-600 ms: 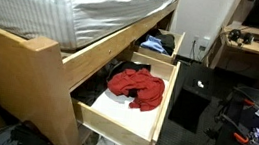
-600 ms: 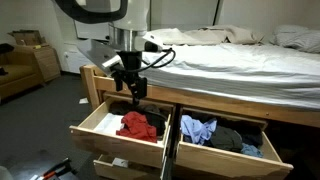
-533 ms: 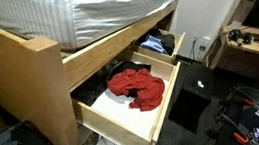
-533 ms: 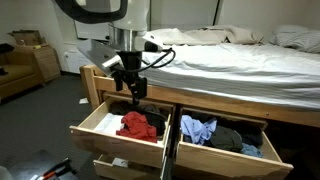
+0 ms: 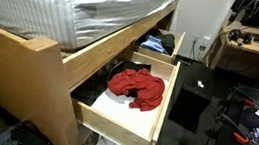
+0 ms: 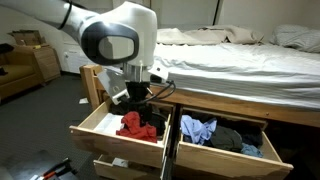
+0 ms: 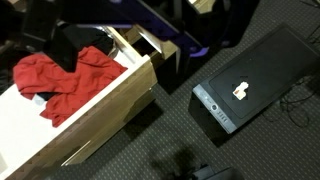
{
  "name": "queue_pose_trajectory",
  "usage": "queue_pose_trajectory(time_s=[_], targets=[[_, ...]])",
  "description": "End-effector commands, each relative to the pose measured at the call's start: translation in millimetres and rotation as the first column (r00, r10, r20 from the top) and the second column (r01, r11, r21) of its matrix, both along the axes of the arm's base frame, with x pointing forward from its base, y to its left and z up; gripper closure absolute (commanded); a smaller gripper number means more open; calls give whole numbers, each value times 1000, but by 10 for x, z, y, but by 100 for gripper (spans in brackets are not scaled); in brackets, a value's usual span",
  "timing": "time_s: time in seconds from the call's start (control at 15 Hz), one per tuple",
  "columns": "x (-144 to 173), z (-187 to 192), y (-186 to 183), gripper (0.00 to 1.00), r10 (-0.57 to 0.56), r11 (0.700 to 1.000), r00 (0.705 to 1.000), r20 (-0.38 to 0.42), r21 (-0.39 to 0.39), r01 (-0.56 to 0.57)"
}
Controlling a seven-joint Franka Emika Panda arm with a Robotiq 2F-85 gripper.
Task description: Remove the blue shirt from the top most drawer on the right and put it inside the topmost drawer on the left
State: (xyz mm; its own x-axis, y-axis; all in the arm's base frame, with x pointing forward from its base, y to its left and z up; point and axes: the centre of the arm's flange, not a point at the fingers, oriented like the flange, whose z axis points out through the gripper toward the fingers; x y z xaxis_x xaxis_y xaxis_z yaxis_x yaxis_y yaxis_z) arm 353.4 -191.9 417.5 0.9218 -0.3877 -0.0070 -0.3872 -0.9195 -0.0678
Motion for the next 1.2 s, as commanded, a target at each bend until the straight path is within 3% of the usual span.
queue_pose_trajectory(time_s=[0.0, 0.4, 0.47, 0.6, 0.87, 1.0, 1.07, 1.13], targets=[[195, -611, -152, 0, -110, 986, 990, 86, -119, 120], [225, -551, -196, 0, -98, 988, 990, 99, -106, 108], [194, -531, -220, 0, 7, 998, 998, 61, -63, -3], [283, -695, -334, 0, 108, 994, 994, 26, -30, -107], [377, -989, -547, 0, 294, 956, 955, -45, 19, -294], [468, -1098, -637, 0, 284, 955, 945, -163, -45, -294], [468, -1119, -697, 0, 215, 967, 960, -177, -99, -235], [302, -1047, -532, 0, 260, 963, 959, -110, -48, -267]])
